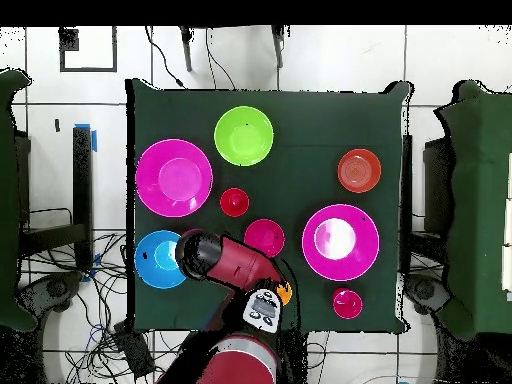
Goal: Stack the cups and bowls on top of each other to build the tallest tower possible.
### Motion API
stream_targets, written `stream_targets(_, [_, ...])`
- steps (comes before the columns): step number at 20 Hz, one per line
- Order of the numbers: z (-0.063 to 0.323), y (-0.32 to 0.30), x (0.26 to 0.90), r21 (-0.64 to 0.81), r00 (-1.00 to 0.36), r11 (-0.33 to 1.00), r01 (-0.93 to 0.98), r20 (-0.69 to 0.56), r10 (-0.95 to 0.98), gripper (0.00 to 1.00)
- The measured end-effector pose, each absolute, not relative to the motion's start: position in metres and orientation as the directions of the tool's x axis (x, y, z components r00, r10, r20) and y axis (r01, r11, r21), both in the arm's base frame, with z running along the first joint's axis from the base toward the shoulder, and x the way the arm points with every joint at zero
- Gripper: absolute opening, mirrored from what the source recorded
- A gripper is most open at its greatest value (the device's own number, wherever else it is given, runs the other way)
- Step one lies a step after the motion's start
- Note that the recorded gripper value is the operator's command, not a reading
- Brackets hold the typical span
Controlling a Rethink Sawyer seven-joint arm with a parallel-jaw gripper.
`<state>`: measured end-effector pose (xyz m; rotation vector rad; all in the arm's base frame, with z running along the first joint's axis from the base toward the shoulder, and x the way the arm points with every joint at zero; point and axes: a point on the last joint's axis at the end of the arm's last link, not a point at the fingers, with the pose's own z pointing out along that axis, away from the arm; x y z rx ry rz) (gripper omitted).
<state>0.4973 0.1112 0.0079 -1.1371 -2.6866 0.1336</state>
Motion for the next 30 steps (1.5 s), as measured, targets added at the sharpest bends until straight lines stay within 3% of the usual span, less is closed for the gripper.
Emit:
stream_targets(4, [0.017, 0.106, 0.502, -0.157, -0.67, 0.688, 0.709, 0.156, 0.726, 1.0])
stream_targets(5, [0.02, 0.104, 0.505, -0.152, -0.668, 0.685, 0.713, 0.151, 0.728, 0.0])
stream_targets(25, [0.025, 0.101, 0.511, -0.135, -0.672, 0.683, 0.717, 0.124, 0.73, 0.0])
stream_targets(26, [0.025, 0.1, 0.512, -0.134, -0.671, 0.681, 0.72, 0.12, 0.732, 1.0])
stream_targets(30, [0.024, 0.097, 0.512, -0.135, -0.668, 0.678, 0.722, 0.118, 0.735, 1.0])
